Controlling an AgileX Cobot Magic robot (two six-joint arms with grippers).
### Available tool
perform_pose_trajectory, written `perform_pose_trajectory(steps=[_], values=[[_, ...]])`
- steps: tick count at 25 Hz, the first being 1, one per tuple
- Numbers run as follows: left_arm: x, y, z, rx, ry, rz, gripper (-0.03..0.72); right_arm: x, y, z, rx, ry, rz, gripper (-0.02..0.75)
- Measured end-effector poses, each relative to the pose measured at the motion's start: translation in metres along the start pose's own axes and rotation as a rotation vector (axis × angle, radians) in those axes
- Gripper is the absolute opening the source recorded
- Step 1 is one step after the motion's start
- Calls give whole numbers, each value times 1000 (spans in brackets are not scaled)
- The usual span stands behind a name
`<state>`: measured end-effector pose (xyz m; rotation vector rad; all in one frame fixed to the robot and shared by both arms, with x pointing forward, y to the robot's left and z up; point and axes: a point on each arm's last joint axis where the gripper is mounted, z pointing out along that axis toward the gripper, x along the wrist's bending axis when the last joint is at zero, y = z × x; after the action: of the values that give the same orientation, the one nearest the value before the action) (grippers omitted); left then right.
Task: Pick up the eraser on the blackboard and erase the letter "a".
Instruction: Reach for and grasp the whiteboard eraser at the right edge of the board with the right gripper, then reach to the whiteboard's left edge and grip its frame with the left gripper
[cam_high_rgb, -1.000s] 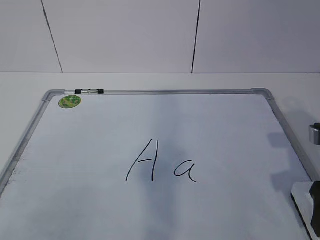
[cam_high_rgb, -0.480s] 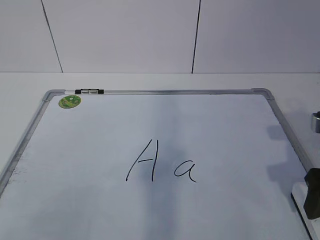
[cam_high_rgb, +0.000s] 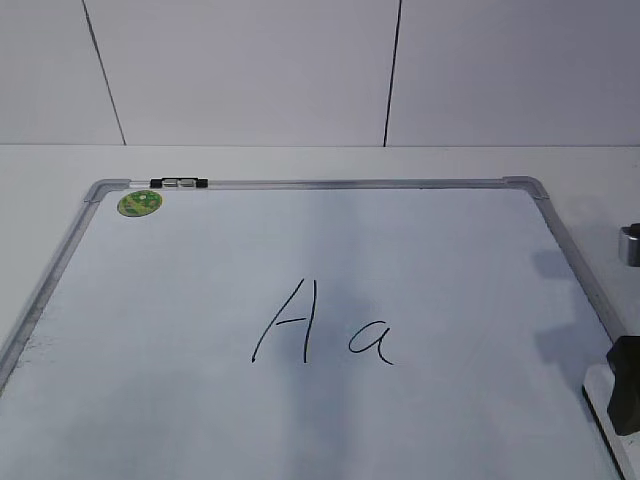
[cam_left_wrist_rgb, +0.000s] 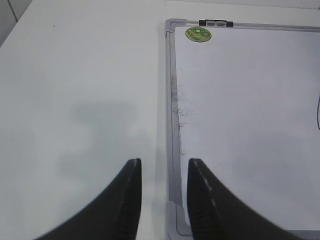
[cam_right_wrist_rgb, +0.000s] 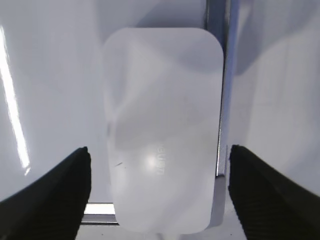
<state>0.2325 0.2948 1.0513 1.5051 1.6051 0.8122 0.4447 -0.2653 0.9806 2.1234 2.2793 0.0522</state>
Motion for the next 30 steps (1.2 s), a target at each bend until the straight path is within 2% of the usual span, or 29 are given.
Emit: perform_pose_trajectory(steps=[18, 30], values=[[0, 0, 0, 0, 0, 0, 235, -1, -6, 25, 78, -7, 1, 653], [0, 0, 0, 0, -1, -1, 235, 1, -2, 27, 24, 9, 11, 643]])
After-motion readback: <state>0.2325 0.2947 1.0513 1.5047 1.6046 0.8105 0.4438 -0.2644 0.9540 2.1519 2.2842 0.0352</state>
